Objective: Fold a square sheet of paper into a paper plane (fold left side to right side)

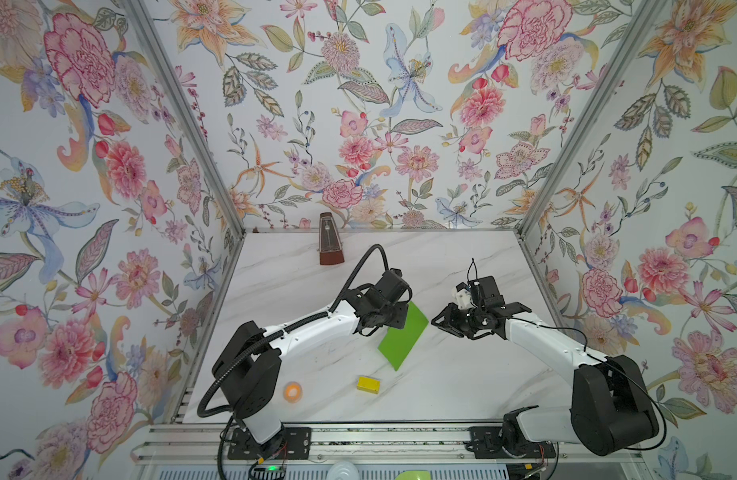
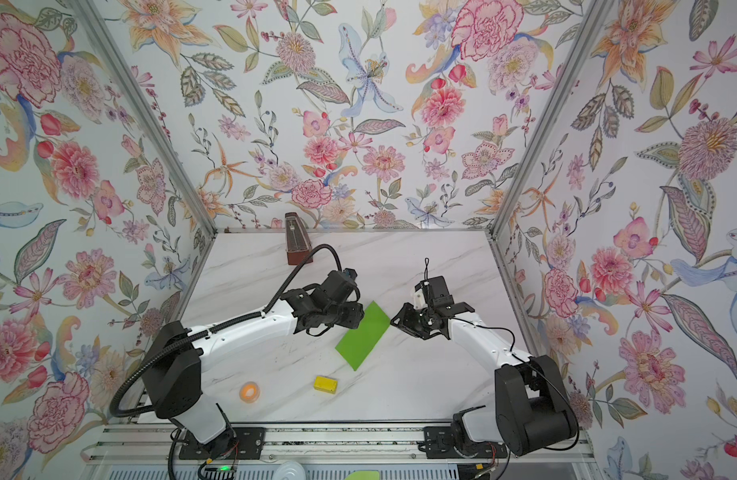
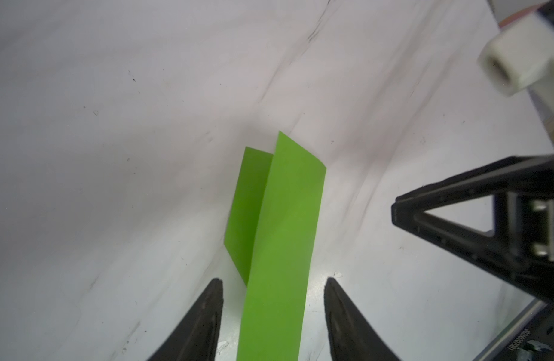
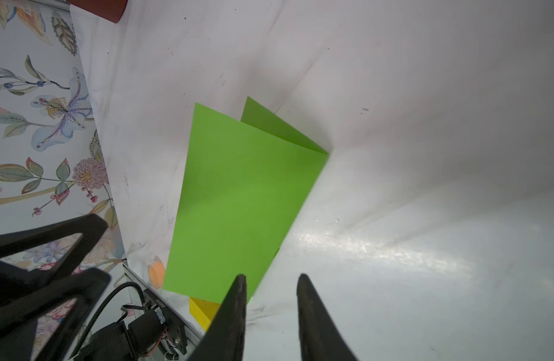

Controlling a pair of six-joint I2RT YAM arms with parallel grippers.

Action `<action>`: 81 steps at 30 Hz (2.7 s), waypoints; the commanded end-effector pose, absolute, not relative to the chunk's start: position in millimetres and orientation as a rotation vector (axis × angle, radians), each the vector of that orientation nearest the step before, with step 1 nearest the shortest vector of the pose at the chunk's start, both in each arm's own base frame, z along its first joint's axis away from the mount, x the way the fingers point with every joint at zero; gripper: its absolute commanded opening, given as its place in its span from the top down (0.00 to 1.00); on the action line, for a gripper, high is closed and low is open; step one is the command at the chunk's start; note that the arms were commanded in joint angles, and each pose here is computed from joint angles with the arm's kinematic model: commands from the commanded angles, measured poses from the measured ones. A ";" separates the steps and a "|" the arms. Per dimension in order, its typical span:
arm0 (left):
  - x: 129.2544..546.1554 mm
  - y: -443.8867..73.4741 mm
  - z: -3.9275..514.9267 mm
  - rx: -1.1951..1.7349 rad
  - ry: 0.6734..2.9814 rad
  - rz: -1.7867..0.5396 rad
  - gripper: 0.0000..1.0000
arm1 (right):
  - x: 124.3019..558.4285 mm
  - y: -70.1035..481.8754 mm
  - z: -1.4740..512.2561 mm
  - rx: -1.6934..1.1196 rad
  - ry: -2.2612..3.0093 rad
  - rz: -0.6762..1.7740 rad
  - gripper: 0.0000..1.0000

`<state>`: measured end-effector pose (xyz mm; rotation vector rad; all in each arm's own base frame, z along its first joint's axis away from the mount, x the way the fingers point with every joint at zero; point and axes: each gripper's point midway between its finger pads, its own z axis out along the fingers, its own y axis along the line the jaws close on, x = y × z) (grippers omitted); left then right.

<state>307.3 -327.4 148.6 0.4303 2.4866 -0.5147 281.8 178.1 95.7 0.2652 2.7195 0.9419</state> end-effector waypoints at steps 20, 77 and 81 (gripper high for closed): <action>319.3 -276.9 159.7 0.271 2.320 -0.805 0.45 | 323.1 215.0 31.8 0.198 2.829 0.788 0.69; 320.5 -310.8 83.1 0.114 2.417 -1.169 0.57 | 210.7 291.4 98.2 -1.202 2.030 0.329 0.51; 322.1 -309.0 81.6 0.115 2.424 -1.157 0.57 | 208.4 294.1 100.1 -1.203 2.025 0.342 0.62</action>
